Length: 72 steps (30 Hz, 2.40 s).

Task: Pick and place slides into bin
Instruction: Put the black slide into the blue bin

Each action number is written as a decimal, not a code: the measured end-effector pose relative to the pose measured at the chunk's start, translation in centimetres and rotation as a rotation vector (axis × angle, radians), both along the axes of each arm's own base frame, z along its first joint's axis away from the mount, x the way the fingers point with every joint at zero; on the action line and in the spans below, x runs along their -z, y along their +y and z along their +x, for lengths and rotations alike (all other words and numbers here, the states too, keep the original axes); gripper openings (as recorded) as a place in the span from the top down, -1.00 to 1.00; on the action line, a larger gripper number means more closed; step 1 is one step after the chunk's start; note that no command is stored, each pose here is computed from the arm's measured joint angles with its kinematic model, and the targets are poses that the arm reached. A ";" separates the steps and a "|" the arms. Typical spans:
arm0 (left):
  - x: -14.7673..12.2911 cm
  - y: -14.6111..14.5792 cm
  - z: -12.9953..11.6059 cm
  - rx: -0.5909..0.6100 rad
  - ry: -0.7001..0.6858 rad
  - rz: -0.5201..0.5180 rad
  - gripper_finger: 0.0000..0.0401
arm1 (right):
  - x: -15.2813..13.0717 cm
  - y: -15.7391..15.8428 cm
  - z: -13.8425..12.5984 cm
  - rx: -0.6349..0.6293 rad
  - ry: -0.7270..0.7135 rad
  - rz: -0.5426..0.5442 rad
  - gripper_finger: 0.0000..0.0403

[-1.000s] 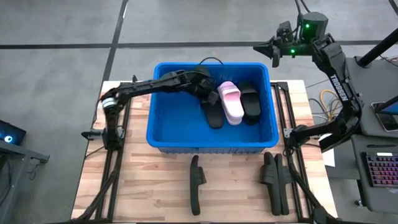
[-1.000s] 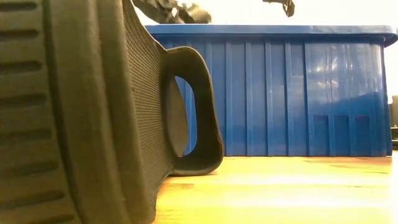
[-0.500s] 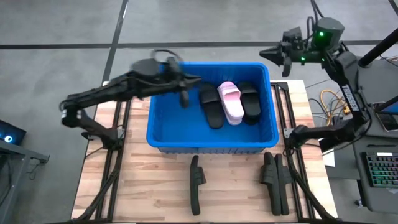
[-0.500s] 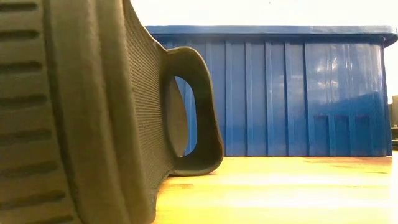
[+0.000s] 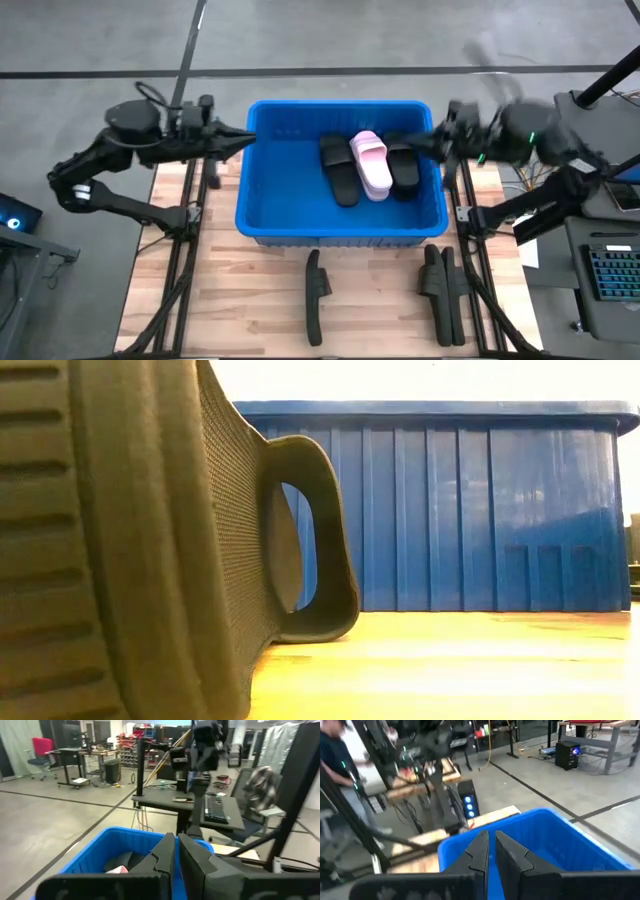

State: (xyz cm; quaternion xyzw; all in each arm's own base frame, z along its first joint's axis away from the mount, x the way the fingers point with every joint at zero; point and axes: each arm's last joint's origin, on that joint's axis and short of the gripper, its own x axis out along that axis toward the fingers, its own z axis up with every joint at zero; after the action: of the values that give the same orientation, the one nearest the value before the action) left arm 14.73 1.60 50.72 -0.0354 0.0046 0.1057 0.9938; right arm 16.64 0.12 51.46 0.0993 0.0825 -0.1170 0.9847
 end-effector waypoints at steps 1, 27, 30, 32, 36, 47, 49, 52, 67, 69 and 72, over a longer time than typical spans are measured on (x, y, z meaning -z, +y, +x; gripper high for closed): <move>0.1 -0.1 -0.6 0.012 -0.008 0.000 0.96 | 0.2 1.2 0.6 0.004 0.017 -0.025 0.89; 2.1 -0.4 -3.7 0.021 -0.019 0.002 0.96 | 13.1 16.3 15.1 -0.141 0.425 0.141 -0.12; 2.3 -0.3 -3.3 0.020 -0.008 0.001 0.96 | 14.5 17.8 15.7 -0.147 0.460 0.168 -0.15; 2.5 -0.3 -3.1 0.020 0.002 0.000 0.96 | 15.7 19.0 16.0 -0.159 0.491 0.163 -0.15; 3.3 -0.3 -2.6 0.019 0.031 -0.003 0.96 | 18.2 21.4 16.5 -0.177 0.546 0.145 -0.11; 3.8 -0.2 -1.5 0.019 0.063 -0.007 0.96 | 26.6 25.0 18.8 -0.069 0.682 0.088 -0.09; 3.8 -0.2 -1.5 0.019 0.063 -0.007 0.96 | 27.8 25.2 19.1 -0.030 0.697 0.117 -0.09; 3.7 -0.2 -1.6 0.019 0.060 -0.007 0.96 | 28.9 25.2 19.3 0.042 0.692 0.108 -0.09; 3.5 -0.3 -2.5 0.019 0.036 -0.004 0.96 | 33.1 25.2 20.4 0.185 0.666 -0.048 -0.09; 3.4 -0.3 -2.6 0.019 0.033 -0.005 0.96 | 33.2 25.0 20.7 0.210 0.647 -0.057 -0.09; 3.4 -0.3 -2.6 0.019 0.033 -0.004 0.96 | 33.3 24.6 21.2 0.226 0.623 -0.051 -0.09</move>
State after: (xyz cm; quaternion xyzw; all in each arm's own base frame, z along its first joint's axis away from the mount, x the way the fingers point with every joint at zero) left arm 12.13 1.33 47.29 -0.0356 0.0216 0.0968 0.9944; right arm 37.87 24.72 18.17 0.0428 0.3653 -0.2522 0.8951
